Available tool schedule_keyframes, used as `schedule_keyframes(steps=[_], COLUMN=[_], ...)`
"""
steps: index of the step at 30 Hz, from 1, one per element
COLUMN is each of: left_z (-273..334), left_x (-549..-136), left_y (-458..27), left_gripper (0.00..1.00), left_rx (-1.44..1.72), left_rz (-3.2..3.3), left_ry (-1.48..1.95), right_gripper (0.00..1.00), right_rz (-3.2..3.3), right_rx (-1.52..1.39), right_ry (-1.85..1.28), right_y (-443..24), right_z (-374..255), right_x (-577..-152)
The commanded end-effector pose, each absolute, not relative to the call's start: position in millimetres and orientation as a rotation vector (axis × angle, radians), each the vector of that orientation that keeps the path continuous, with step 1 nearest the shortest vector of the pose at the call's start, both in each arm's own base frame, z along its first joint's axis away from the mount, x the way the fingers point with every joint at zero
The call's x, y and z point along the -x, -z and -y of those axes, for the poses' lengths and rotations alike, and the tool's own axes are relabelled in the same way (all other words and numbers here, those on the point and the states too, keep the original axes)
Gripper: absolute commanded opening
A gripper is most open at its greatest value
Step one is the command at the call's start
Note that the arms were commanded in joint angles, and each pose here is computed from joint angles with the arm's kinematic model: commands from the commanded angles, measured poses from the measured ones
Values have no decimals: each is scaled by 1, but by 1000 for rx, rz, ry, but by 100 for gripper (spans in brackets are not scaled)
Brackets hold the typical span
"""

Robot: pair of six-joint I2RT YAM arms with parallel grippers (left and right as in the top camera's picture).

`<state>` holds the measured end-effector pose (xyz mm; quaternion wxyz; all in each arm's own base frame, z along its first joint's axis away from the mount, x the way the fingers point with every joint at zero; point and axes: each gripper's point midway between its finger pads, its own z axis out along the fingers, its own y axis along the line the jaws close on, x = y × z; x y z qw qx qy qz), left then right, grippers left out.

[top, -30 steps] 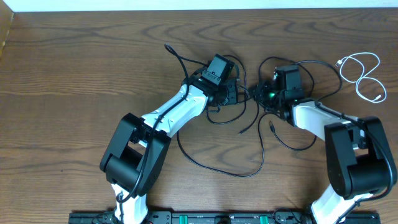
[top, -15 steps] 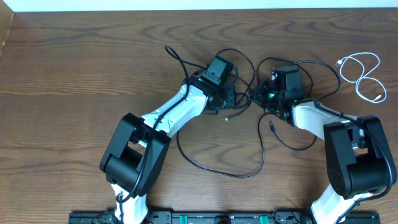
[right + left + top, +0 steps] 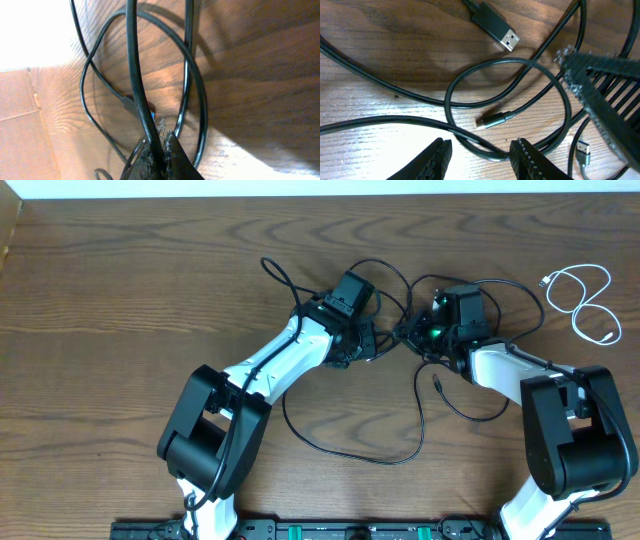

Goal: Untangle cables

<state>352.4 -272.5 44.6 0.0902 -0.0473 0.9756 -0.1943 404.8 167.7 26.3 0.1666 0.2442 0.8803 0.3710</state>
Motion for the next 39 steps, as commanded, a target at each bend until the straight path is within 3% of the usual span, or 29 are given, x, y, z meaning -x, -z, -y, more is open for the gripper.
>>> schedule_keyframes(steps=[1,3,6,11,12,15,18,22,31,39], left_z=[273,274,275,275,275,271,266,263,259,262], left_x=[-352,-354,-356,-355,-355,-348,-342,-344,-348,-346], left_y=[-54,-55,-56,-56,-55,-52,-49,-49,-49,-53], left_gripper=[43,43,28,27,28,47,56,57,45,30], left_rx=[178,176,180,180,181,186,196,270,941,1162], left_rz=[-2881,-2872,-2862,-2865,-2869,-2901,-2932,-2933,-2868,-2865], left_ry=[601,608,616,615,612,587,561,566,615,718], right_gripper=[1,1,1,1,1,1,1,1,1,1], right_rz=[-2524,-2521,-2521,-2520,-2520,-2521,-2521,-2521,-2522,-2522], right_rx=[-720,-709,-721,-716,-720,-716,-716,-716,-716,-715], right_ry=[-1143,-1168,-1207,-1216,-1217,-1226,-1225,-1225,-1225,-1224], right_y=[-27,-30,-32,-33,-33,-34,-34,-34,-34,-33], right_z=[-176,-178,-182,-183,-183,-184,-184,-184,-184,-184], right_x=[-398,-398,-396,-396,-396,-396,-396,-396,-396,-396])
